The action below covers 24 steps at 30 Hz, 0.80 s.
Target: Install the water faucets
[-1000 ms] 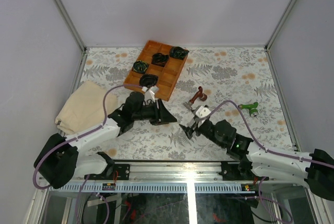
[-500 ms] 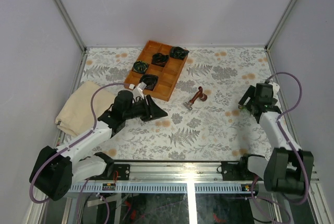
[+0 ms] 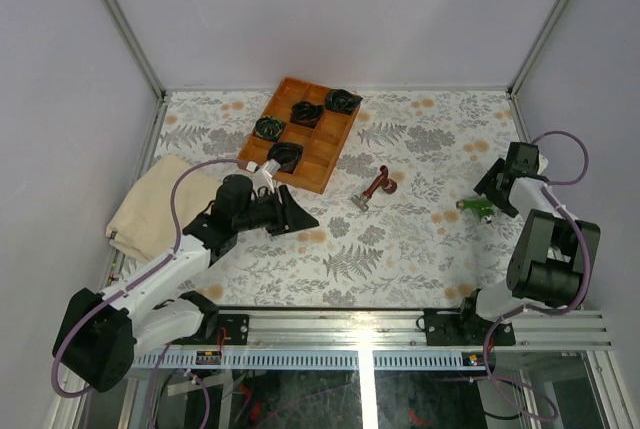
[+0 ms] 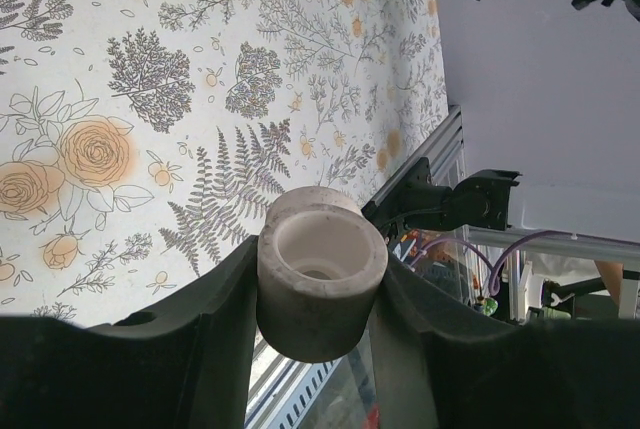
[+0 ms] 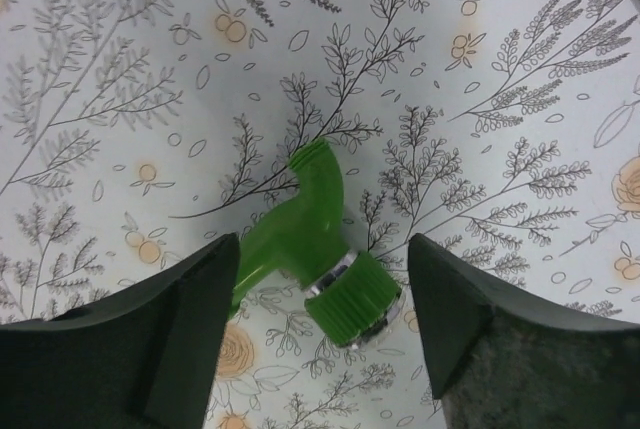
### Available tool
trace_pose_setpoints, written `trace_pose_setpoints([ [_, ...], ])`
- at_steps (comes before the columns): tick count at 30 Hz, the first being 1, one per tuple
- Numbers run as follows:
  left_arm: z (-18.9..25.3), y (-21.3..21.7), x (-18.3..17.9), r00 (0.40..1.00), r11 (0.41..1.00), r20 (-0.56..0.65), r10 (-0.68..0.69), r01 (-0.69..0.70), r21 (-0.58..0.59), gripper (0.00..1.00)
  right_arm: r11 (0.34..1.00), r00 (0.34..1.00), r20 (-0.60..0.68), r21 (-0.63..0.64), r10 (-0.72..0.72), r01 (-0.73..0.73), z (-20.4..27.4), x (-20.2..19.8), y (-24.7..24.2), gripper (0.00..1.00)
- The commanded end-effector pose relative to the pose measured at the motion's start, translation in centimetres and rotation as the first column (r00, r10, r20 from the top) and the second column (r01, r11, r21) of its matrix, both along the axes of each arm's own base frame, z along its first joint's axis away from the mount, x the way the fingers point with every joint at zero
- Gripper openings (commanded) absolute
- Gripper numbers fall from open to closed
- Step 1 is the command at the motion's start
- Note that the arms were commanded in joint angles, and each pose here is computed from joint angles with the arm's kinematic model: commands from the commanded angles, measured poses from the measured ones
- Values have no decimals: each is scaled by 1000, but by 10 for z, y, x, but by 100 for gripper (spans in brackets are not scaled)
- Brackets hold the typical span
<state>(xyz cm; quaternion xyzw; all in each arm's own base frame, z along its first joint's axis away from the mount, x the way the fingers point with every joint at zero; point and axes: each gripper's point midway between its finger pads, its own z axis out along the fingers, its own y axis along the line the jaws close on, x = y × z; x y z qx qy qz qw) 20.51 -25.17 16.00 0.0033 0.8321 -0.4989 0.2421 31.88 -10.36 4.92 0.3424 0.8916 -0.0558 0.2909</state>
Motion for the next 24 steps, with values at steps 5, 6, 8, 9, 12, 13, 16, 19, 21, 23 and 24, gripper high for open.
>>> trace_pose_setpoints([
  [5, 12, 1, -2, 998, 1000, 60, -12, 14, -24, 0, 992, 1000, -8, 128, 7, -6, -18, -1, 19, 58],
  [6, 11, 1, -3, 998, 1000, 58, -13, 14, -23, 0, 989, 1000, -10, 145, 14, -12, -19, -6, 24, 54],
  [8, 10, 1, -3, 999, 1000, 53, -11, 12, -23, 0, 985, 1000, 14, 173, 18, -20, -14, -15, 36, 47],
  [9, 10, 2, -3, 999, 1000, 51, -9, 10, -22, 0, 981, 999, 32, 191, 7, -13, -14, -21, 43, 44],
  [12, 8, 1, -4, 999, 1000, 40, -8, 9, -28, 0, 968, 999, 38, 249, 1, -10, -21, -43, 65, 38],
  [13, 7, 2, -5, 999, 1000, 37, -7, 8, -28, 0, 969, 999, 32, 245, 22, -29, -22, -48, 73, 38],
  [16, 6, 2, -6, 1000, 999, 29, -5, 6, -34, 0, 963, 995, -18, 256, 97, -89, -30, -64, 104, 39],
  [19, 2, 4, -7, 1000, 999, 22, 3, -3, -32, 0, 945, 988, -17, 295, 152, -140, -37, -82, 146, 39],
  [21, -1, 5, -8, 1000, 999, 18, 14, -14, -31, 0, 939, 985, -7, 304, 172, -162, -40, -95, 170, 40],
  [23, -5, 5, -8, 1000, 999, 11, 24, -24, -38, 0, 927, 987, 25, 342, 156, -155, -39, -105, 194, 41],
  [24, -7, 5, -9, 1000, 998, 1, 28, -28, -47, 0, 919, 986, 44, 356, 163, -168, -38, -110, 207, 42],
])
